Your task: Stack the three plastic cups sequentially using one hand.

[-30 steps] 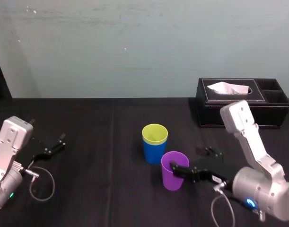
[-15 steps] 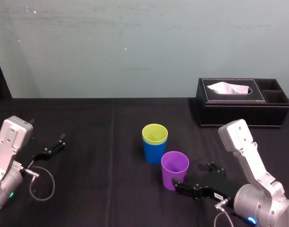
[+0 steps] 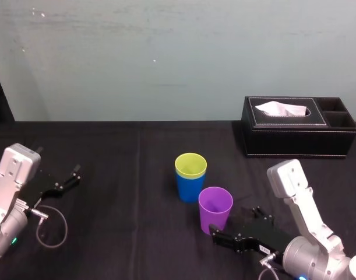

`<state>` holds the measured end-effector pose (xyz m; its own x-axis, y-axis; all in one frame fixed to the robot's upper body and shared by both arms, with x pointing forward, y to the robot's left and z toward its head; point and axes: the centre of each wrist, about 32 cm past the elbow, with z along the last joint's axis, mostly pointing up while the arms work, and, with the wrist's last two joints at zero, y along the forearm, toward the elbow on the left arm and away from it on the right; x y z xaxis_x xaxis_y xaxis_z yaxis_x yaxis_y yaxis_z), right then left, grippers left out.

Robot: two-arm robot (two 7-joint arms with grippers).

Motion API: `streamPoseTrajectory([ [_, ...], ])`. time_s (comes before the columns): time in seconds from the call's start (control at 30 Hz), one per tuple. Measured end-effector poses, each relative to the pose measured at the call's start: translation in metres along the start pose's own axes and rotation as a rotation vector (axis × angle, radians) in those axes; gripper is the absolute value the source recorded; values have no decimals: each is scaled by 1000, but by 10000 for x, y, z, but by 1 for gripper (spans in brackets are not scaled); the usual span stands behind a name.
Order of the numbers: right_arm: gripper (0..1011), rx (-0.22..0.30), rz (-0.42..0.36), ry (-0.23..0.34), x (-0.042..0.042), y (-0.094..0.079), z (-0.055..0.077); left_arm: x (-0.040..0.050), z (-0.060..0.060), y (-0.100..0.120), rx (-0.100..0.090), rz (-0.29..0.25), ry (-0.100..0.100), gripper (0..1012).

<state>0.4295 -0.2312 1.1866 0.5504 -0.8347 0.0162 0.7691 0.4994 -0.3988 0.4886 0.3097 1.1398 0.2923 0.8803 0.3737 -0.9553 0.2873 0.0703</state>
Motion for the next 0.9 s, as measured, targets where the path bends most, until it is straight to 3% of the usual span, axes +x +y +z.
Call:
streamPoseTrajectory([
  [0.5, 1002, 4, -3, 23, -30, 178, -164, 0, 0, 0, 0, 0, 0, 1000],
  [0.9, 1003, 39, -16, 18, -17, 301, -237, 0, 0, 0, 0, 0, 0, 1000],
])
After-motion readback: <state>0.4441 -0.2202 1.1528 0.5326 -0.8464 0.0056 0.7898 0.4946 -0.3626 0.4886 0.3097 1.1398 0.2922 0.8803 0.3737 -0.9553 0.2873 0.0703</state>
